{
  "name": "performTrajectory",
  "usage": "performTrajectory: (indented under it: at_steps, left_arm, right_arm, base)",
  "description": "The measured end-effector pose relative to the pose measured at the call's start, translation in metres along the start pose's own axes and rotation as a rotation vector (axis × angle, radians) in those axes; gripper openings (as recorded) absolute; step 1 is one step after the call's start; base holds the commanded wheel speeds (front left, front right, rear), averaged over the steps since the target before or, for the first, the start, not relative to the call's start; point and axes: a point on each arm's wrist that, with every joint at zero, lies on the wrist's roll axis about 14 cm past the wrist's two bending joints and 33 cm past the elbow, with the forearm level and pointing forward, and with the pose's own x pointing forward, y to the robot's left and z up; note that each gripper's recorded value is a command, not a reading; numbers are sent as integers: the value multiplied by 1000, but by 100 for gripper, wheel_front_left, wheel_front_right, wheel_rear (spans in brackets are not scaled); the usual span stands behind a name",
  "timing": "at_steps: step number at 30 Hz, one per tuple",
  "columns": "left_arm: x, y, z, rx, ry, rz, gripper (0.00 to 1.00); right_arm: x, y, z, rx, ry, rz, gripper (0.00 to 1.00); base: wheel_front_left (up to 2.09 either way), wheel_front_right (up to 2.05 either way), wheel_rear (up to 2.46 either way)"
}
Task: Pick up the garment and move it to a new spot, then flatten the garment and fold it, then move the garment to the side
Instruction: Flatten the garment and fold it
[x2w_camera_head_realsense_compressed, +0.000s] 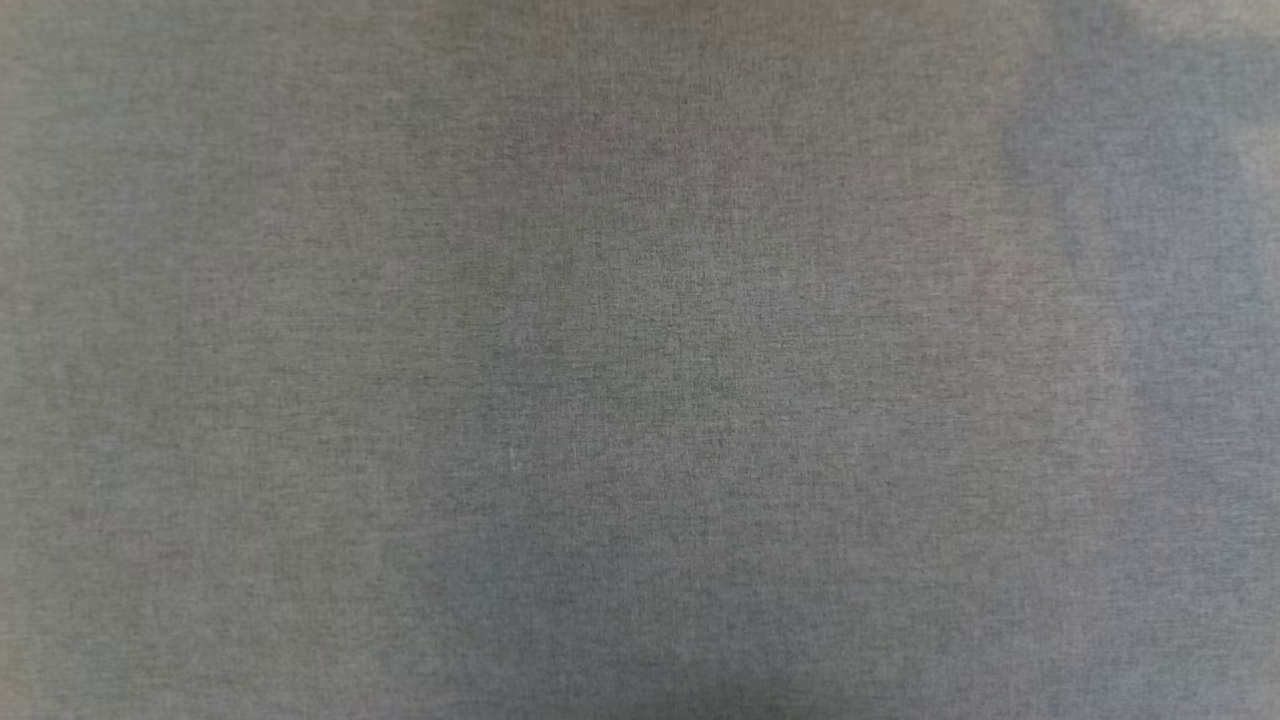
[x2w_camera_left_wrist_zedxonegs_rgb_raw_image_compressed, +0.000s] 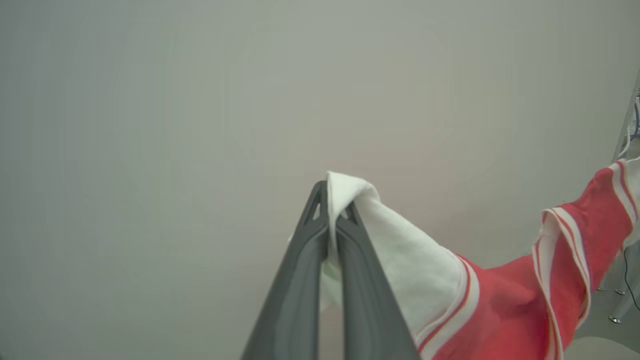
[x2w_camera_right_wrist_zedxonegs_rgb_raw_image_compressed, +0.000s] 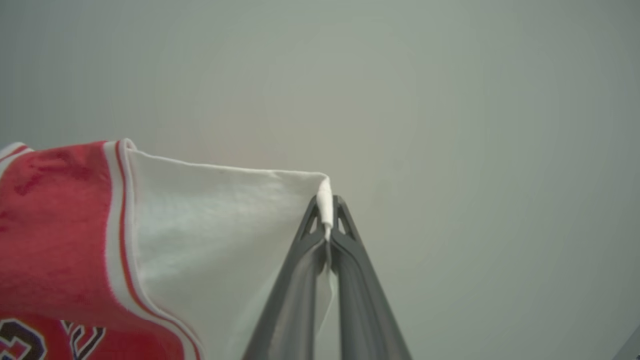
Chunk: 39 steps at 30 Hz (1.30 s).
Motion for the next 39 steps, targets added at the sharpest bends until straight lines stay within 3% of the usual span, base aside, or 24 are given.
performTrajectory:
  at_steps: [9, 16, 29, 39]
  left_arm:
    - [-9, 25, -89, -45, 107, 54, 0]
    - [-61, 31, -147, -85, 199, 80, 0]
    - [-215, 9, -223, -221, 412, 189, 0]
    - [-327, -21, -232, -242, 561, 280, 0]
  right_arm:
    - [-2, 44, -77, 29, 109, 80, 0]
    - [-42, 75, -119, 126, 213, 132, 0]
    - [-173, 137, -142, 306, 376, 230, 0]
    - [-285, 156, -138, 397, 505, 218, 0]
  base:
    - [0, 0, 0]
    - [0, 0, 0]
    - [0, 0, 0]
    - [0, 0, 0]
